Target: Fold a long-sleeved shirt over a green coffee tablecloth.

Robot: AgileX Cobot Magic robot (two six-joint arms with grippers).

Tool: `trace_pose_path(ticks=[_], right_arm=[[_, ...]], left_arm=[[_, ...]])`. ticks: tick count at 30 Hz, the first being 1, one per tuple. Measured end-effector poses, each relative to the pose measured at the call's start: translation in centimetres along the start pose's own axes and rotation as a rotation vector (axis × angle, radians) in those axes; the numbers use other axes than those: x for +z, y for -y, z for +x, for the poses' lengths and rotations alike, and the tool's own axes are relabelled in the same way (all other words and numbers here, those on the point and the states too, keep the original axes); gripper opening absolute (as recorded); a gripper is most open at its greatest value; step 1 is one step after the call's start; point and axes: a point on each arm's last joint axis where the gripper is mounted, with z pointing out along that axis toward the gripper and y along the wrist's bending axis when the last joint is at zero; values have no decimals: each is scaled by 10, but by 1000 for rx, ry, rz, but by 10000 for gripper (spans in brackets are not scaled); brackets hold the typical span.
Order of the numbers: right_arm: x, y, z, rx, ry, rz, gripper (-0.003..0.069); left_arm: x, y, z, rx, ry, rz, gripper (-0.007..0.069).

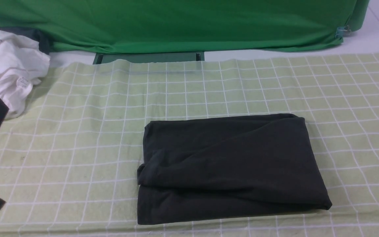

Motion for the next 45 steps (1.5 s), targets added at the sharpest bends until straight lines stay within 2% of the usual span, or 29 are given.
trace_pose_path(ticks=[3, 5, 12, 15, 19, 20, 24, 29, 40, 45], right_arm=[[0, 0, 0, 0, 0, 0, 188], [0, 0, 0, 0, -1, 0, 188], [0, 0, 0, 0, -1, 0, 188], [0, 0, 0, 0, -1, 0, 188], [0, 0, 0, 0, -1, 0, 188], [0, 0, 0, 0, -1, 0, 188], [0, 0, 0, 0, -1, 0, 188], [0, 0, 0, 0, -1, 0, 188], [0, 0, 0, 0, -1, 0, 199], [0, 0, 0, 0, -1, 0, 211]], left_arm=[[1, -1, 15, 36, -47, -1, 13], [1, -1, 23, 115, -78, 1, 13], [2, -3, 28, 226, -109, -11, 13], [2, -8, 25, 247, -81, -79, 13], [-5, -20, 32, 232, -72, -221, 13], [-10, -25, 44, 196, -84, -288, 13], [-25, -30, 80, 105, -134, -383, 13], [-38, -28, 103, 114, -131, -401, 13], [-43, -28, 116, 80, -257, -411, 13], [-42, -26, 116, 86, -263, -361, 13]])
